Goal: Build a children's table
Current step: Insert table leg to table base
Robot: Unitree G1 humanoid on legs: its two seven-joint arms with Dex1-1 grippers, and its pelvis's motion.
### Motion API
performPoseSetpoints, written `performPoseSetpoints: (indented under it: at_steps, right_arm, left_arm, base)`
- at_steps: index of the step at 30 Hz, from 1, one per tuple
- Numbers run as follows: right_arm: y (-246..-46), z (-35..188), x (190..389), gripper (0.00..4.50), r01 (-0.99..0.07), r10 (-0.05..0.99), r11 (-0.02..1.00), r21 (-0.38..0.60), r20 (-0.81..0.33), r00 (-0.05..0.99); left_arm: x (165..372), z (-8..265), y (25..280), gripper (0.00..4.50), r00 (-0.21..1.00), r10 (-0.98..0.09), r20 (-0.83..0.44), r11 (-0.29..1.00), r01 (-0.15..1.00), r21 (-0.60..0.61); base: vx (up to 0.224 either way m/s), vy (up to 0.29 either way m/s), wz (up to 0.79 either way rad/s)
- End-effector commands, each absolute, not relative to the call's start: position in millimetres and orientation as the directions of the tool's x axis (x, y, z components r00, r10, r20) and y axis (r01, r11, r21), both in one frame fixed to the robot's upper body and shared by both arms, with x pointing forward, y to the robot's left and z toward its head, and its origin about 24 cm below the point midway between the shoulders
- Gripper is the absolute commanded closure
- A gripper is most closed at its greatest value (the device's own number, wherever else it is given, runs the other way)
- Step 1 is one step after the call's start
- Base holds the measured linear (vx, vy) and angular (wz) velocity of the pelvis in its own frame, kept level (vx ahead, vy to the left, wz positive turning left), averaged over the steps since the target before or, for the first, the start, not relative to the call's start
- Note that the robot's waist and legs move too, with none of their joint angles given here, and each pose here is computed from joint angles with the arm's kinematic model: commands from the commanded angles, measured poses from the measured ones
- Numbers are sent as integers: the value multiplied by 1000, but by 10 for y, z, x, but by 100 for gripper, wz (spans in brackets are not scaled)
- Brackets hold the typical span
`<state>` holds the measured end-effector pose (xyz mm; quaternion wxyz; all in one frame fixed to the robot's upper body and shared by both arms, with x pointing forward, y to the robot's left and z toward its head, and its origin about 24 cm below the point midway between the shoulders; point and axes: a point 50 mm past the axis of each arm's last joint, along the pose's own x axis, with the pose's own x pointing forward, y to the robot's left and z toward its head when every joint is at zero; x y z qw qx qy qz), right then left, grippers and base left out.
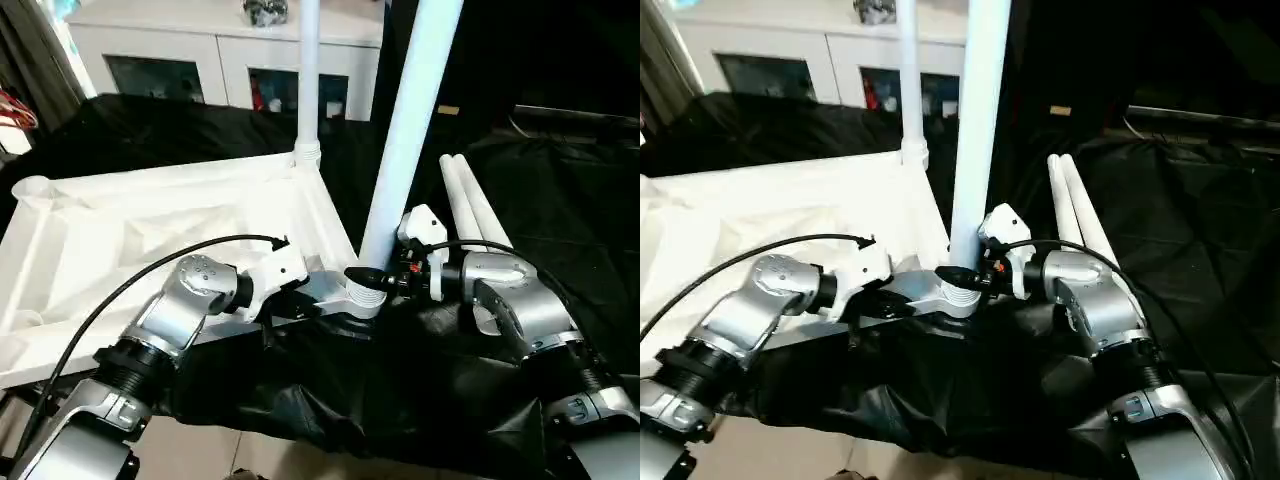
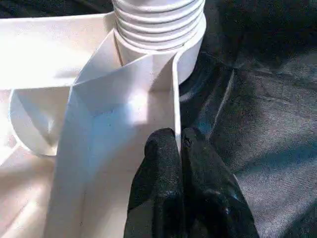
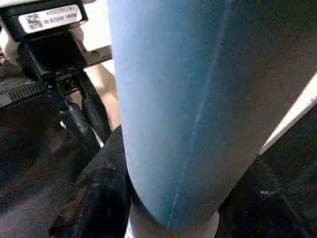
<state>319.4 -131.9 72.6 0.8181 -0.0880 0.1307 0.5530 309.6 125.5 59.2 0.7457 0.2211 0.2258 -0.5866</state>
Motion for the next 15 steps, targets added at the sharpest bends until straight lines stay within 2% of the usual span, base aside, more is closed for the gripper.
performPoseSetpoints:
  at_steps: [1, 5, 7, 9, 11, 12, 15]
  right_arm:
    - [-1398, 263, 2990, 262, -922, 833, 365, 125, -486, 264]
    - [-1403, 259, 2990, 262, -918, 829, 380, 112, -481, 285]
    - [-1405, 248, 3013, 262, -902, 815, 420, 95, -477, 329]
    - [-1424, 226, 3110, 262, -837, 750, 546, 44, -470, 465]
    - [-1439, 212, 3156, 262, -797, 712, 603, 28, -470, 522]
    - [-1450, 185, 3228, 262, -714, 639, 699, 18, -465, 613]
    - [-1399, 141, 3318, 262, -571, 520, 820, 33, -458, 721]
  left_arm:
    - [3053, 744, 1117, 450, 131, -820, -558, 110, 991, 70]
    - [3074, 775, 1108, 450, 154, -821, -550, 137, 988, 73]
    - [3100, 783, 1104, 450, 186, -816, -548, 170, 982, 81]
    - [3168, 810, 1086, 450, 267, -799, -538, 259, 961, 92]
    - [3198, 828, 1077, 450, 304, -789, -534, 299, 949, 98]
    - [3236, 866, 1040, 450, 368, -767, -526, 368, 923, 110]
    - [3257, 923, 946, 450, 458, -725, -515, 469, 875, 118]
  base:
    - [0, 0, 0]
    - [0, 0, 0]
    - [0, 0, 0]
    - [0, 0, 0]
    - [0, 0, 0]
    - [0, 0, 0]
    - [-66, 18, -16]
